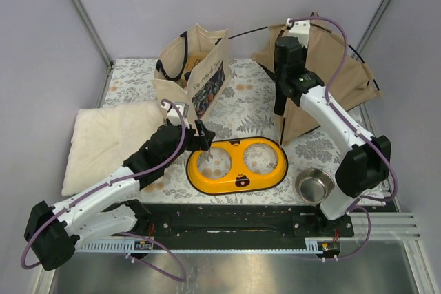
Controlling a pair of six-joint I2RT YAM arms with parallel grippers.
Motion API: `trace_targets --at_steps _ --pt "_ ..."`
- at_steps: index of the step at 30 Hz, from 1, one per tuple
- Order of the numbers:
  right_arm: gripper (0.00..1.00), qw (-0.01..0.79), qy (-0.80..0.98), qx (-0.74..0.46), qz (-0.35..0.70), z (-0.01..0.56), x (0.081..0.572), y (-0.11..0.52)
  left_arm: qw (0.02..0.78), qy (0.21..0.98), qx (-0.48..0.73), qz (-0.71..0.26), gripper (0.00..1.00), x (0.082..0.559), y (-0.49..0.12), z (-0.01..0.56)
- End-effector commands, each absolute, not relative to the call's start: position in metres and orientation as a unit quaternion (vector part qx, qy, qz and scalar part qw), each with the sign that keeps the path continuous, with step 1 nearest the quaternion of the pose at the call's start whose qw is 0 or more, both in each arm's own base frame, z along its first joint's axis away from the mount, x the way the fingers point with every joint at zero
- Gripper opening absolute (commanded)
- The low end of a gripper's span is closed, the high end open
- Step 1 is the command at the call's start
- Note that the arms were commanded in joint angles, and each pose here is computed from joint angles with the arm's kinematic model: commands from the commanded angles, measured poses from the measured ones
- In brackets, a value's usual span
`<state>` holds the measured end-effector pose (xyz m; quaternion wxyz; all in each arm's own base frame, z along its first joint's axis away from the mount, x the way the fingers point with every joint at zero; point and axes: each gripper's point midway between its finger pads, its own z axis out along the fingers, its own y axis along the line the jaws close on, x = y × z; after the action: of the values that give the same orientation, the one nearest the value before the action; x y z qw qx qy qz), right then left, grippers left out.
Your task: Set up the pet tent
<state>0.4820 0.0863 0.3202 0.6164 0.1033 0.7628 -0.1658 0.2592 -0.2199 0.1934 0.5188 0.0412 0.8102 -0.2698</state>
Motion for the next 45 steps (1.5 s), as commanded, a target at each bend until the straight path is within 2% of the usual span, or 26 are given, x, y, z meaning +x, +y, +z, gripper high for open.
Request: trace_targets --at_steps 1,6,23,33,45 --pt "0.0 0.695 0.685 0.173 -0.134 0.404 0.46 0.063 0.538 0.798 0.034 -0.27 0.8 0.261 -0.215 0.203" --pt "0.0 0.711 0.666 0.187 -0.126 0.426 0.45 0.056 0.532 0.802 0.033 -0.268 0.8 0.258 -0.212 0.202" --pt "0.0 0.759 0.613 0.218 0.009 0.491 0.408 0.052 0.555 0.788 0.026 -0.264 0.81 0.245 -0.191 0.229" --pt "0.0 0.754 0.646 0.05 0.109 0.471 0.385 0.105 0.574 0.773 0.061 -0.263 0.82 0.223 -0.173 0.268" --pt "0.0 0.76 0.618 0.067 0.192 0.477 0.343 0.105 0.607 0.742 0.061 -0.276 0.82 0.203 -0.152 0.318"
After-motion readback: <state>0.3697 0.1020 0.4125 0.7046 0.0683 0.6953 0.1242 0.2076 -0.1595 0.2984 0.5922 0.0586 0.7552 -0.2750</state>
